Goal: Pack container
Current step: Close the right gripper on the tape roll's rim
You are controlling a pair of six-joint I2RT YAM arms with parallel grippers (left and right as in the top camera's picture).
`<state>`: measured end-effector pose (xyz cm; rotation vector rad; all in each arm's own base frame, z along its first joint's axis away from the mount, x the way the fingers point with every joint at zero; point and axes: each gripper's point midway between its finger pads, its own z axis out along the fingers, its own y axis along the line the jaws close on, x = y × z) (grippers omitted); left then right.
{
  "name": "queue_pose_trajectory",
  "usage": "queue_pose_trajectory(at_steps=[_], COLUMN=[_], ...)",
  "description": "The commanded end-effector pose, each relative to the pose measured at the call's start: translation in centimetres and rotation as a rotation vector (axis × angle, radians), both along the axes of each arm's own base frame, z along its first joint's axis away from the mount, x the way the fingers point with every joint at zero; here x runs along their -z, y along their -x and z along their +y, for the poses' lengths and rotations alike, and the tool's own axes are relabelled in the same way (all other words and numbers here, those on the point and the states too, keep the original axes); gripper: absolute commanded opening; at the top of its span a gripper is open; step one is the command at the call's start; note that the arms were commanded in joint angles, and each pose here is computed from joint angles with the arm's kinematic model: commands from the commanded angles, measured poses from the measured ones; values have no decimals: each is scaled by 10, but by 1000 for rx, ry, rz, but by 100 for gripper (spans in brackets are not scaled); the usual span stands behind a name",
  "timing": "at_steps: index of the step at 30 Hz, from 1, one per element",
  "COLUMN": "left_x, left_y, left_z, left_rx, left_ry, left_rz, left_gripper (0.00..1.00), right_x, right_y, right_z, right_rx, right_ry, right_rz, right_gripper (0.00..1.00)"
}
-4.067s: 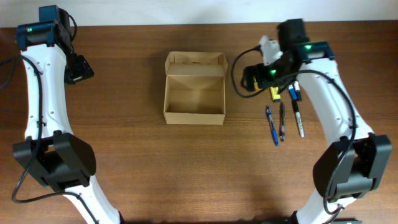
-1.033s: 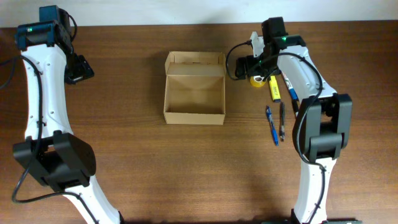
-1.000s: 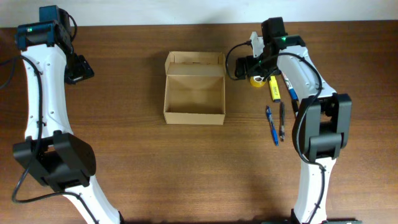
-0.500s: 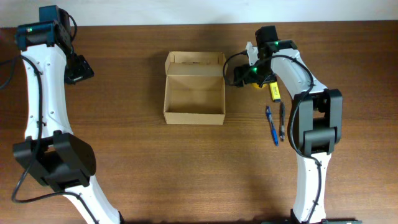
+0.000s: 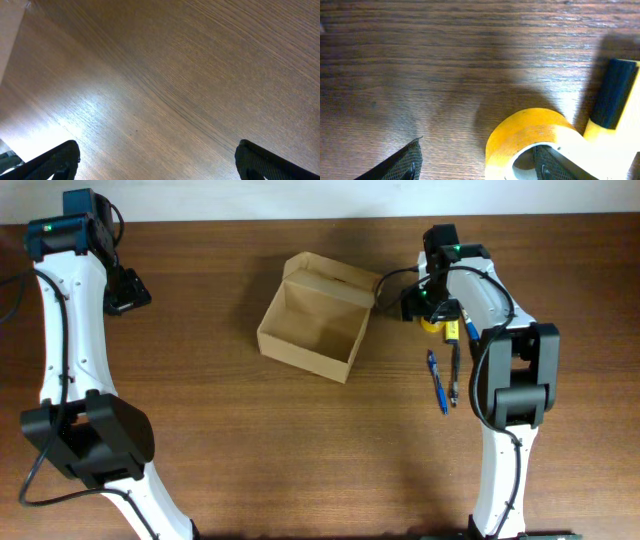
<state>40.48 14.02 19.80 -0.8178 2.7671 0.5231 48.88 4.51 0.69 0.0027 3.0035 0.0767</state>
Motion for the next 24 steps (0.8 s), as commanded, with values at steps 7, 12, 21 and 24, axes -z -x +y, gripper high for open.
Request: queue_pose_trajectory(at_steps=[7,12,21,24], left_x=[5,5,5,5], left_y=[1,1,1,1], left_z=[4,4,5,4], left_rx=[1,1,1,1], left_ry=[-5,-5,-5,-5], left_rz=[18,18,18,18], left_gripper=[100,100,100,100], right_x=[4,4,3,-5], right_y=[1,2,2,-1], right_z=[-5,-5,-5,1], right_rx=[27,27,30,25], right_ry=[28,28,23,-9], right_rz=[14,19,21,11], right_gripper=[45,28,4,4])
